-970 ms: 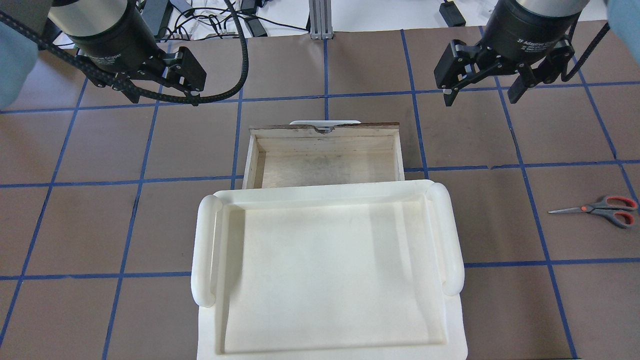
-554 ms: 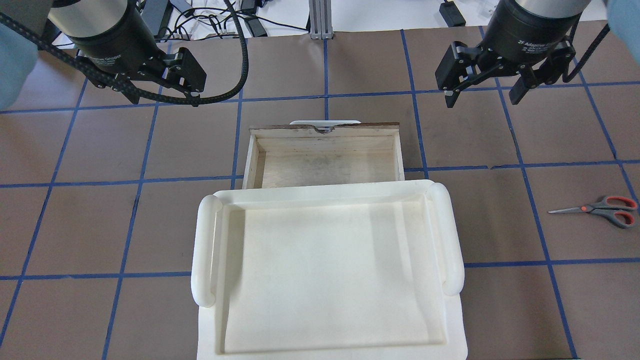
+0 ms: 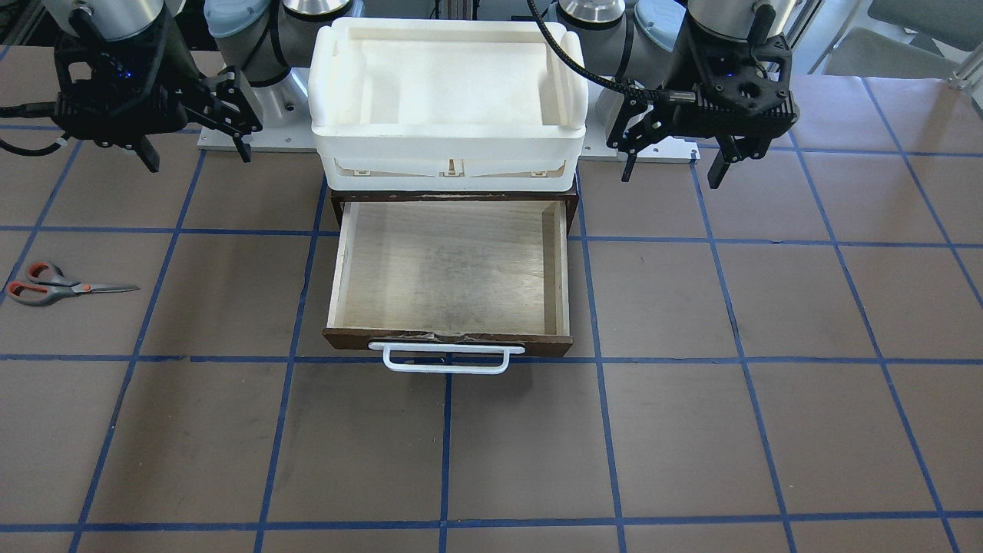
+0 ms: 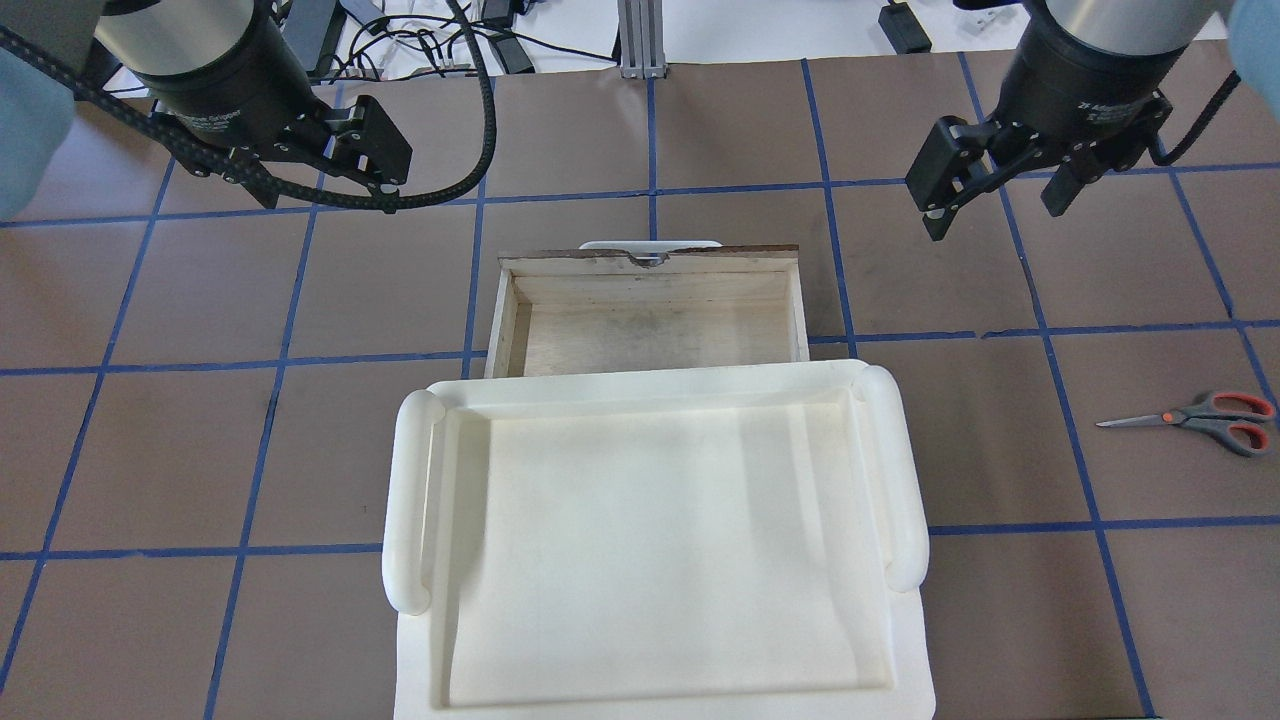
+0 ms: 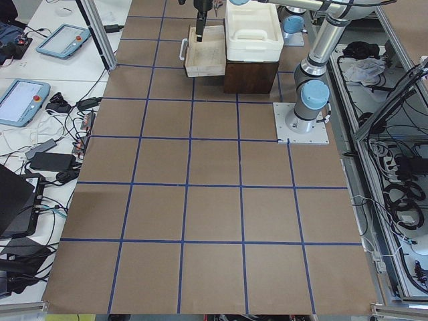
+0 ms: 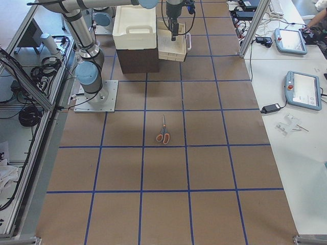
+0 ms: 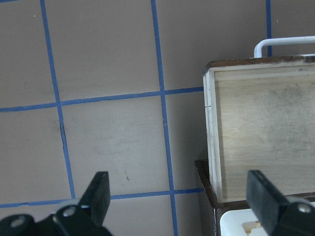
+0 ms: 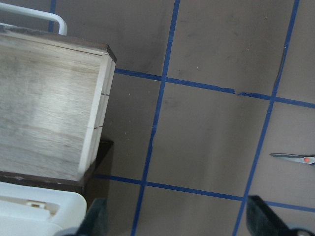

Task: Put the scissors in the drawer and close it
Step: 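Move the right gripper outward and down toward the grey-orange scissors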

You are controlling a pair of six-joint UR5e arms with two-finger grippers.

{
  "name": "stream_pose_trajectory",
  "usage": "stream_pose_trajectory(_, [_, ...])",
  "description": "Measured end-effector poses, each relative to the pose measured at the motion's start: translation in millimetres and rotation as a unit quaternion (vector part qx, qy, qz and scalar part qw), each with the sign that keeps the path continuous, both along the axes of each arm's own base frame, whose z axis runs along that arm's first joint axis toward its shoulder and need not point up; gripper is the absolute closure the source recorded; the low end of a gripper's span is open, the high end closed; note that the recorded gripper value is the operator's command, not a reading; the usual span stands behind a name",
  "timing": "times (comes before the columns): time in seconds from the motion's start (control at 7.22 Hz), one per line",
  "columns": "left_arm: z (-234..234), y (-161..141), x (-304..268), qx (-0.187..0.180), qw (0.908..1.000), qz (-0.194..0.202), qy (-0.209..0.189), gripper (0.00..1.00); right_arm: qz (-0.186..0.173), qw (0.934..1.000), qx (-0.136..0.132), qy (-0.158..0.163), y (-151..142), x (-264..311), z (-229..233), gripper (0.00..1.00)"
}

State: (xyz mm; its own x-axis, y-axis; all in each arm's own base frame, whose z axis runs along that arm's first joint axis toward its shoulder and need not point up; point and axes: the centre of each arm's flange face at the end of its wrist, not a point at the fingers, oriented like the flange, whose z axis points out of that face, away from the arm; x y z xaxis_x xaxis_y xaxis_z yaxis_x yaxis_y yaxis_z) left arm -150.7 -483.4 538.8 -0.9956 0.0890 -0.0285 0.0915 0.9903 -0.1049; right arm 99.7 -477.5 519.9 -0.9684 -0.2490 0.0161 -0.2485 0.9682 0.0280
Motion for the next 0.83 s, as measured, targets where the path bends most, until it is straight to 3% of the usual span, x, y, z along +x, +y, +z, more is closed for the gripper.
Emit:
stream_pose_trajectory(0.14, [-0.2,-0.3,0.0,0.000,1.0000,0.000,0.000,0.00,0.060,0.9981,0.010,0.002,-4.3,-33.8,-7.1,0.00])
stream_pose_trajectory(0.28, [-0.5,-0.5,0.1,0.000,1.0000,0.000,0.000,0.00,0.126,0.9918,0.020,0.000,-6.5,-69.8,-15.9,0.00])
stream_pose_trajectory(0.42, [-0.4,-0.5,0.0,0.000,1.0000,0.000,0.000,0.00,0.193,0.9808,0.031,-0.004,-6.5,-106.7,-25.4,0.00])
stream_pose_trajectory(0.69, [-0.5,-0.6,0.0,0.000,1.0000,0.000,0.001,0.00,0.289,0.9560,0.039,-0.026,6.2,-203.2,-62.5,0.00])
stream_pose_trajectory(0.83, [-0.5,-0.6,-0.1,0.000,1.0000,0.000,0.001,0.00,0.343,0.9373,0.043,-0.043,22.2,-246.9,-90.8,0.00])
